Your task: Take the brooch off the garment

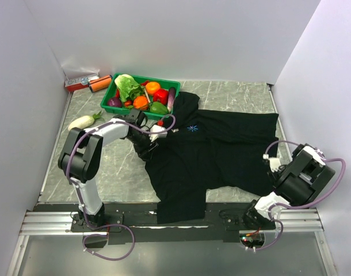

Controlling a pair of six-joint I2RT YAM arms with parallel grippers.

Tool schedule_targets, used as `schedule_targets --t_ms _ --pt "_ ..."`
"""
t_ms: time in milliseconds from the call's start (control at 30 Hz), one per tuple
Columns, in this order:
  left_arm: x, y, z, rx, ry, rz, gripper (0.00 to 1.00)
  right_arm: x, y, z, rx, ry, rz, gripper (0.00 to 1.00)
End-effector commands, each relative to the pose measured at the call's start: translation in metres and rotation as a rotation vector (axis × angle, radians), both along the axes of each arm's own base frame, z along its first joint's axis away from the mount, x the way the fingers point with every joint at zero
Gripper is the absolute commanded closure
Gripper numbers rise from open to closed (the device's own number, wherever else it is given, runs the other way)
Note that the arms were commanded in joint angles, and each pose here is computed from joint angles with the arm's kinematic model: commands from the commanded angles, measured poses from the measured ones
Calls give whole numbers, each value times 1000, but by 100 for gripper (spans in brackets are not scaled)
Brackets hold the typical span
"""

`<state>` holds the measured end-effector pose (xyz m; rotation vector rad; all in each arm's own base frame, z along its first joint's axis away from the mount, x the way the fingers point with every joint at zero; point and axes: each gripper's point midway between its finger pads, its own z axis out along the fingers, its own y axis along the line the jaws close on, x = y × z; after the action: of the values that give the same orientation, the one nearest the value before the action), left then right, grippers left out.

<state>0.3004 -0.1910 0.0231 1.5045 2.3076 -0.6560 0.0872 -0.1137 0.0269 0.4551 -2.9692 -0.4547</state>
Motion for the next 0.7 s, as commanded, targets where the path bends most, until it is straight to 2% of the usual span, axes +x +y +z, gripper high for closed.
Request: schedule_targets --t_ms 0,33,67,133,167,267,300,400,500,533,600,667 --pt "-71 26 -14 102 232 -23 44 -15 -23 8 -102 49 31 99" --pt "-76 29 -10 104 237 -22 45 -11 -27 13 -120 34 25 98" --pt "-78 30 -7 104 239 -21 45 -7 -31 20 -146 9 26 91" --pt "-81 32 6 102 222 -19 44 8 -36 40 -156 -60 33 87" --pt "-80 33 10 103 208 -16 44 15 -36 51 -151 -114 57 77" --pt "-72 30 36 81 151 -27 43 51 -30 85 -126 -302 127 54" --pt "-68 28 44 69 136 -33 43 61 -27 91 -117 -343 149 51" --pt "-45 10 71 1 86 -37 42 97 0 104 -57 -473 257 47" --pt "-12 -17 86 -79 48 -26 41 136 31 93 -39 -560 370 47" --pt "2 -25 81 -86 48 -17 41 141 41 83 -28 -554 362 47" --pt "20 -35 72 -86 35 1 41 181 57 70 -40 -623 407 48" --pt "34 -39 53 -66 52 21 41 211 63 58 -18 -624 335 50"
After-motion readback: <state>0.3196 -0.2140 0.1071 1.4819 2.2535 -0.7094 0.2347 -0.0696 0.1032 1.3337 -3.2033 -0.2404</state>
